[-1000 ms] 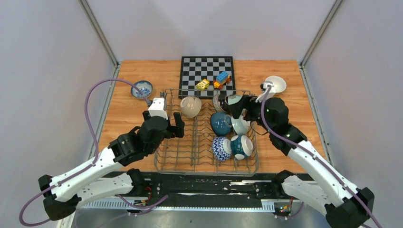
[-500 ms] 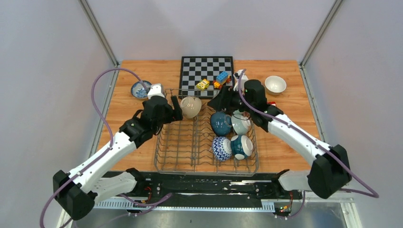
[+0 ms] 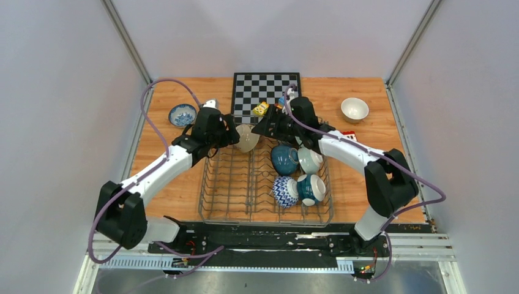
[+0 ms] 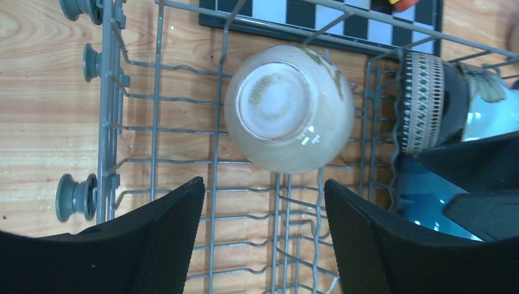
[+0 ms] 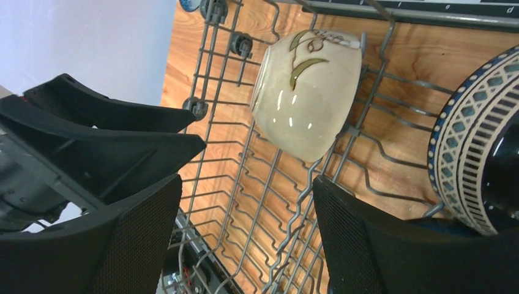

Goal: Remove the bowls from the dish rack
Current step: Pick up the bowl from the dish rack.

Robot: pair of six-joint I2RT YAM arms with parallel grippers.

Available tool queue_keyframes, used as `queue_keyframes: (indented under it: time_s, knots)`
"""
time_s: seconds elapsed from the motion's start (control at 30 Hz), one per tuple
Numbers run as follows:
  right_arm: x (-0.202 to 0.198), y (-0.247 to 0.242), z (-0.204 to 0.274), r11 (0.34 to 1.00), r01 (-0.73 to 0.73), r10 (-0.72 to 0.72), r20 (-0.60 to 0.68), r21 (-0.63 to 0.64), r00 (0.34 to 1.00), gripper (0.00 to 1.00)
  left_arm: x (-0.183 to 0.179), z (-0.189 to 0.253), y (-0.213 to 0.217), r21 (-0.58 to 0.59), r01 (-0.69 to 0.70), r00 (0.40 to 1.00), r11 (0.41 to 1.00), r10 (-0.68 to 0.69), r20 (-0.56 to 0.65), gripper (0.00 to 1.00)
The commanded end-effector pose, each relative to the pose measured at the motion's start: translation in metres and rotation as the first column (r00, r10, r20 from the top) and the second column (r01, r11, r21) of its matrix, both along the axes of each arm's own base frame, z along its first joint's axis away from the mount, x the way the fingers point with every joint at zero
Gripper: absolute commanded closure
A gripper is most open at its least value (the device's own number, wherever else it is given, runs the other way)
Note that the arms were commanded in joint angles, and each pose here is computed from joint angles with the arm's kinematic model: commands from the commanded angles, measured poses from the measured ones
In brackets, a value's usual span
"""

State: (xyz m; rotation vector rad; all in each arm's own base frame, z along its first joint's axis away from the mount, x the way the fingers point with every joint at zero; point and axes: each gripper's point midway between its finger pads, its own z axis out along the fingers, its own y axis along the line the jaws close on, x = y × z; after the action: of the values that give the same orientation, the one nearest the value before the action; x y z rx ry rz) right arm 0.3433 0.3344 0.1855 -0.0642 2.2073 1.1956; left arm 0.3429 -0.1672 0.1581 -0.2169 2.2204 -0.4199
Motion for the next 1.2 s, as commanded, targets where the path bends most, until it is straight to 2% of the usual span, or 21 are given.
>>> queue_keyframes:
  time_s: [0.0, 0.3, 0.87, 1.17]
  knots:
    - [0.015, 0.008, 0.002, 0.999, 0.032, -0.032, 0.000, -0.006, 0.999, 0.18, 0.021, -0.010, -0.002, -0.039, 0.004, 1.000, 0.999, -0.004, -0.010, 0.28]
    - [0.033, 0.012, -0.024, 0.996, 0.068, -0.070, -0.041, -0.054, 0.997, 0.17, 0.035, -0.044, 0.013, -0.029, -0.038, 0.997, 0.999, 0.036, -0.073, 0.32]
    - [0.042, 0.021, -0.048, 0.996, 0.065, -0.072, -0.109, -0.068, 0.991, 0.17, 0.046, -0.061, 0.013, -0.045, -0.055, 0.993, 0.997, 0.050, -0.110, 0.35]
    - [0.039, 0.026, -0.052, 0.998, 0.043, -0.049, -0.132, -0.047, 0.990, 0.24, 0.046, -0.070, 0.012, -0.037, -0.045, 0.990, 0.998, 0.040, -0.132, 0.40]
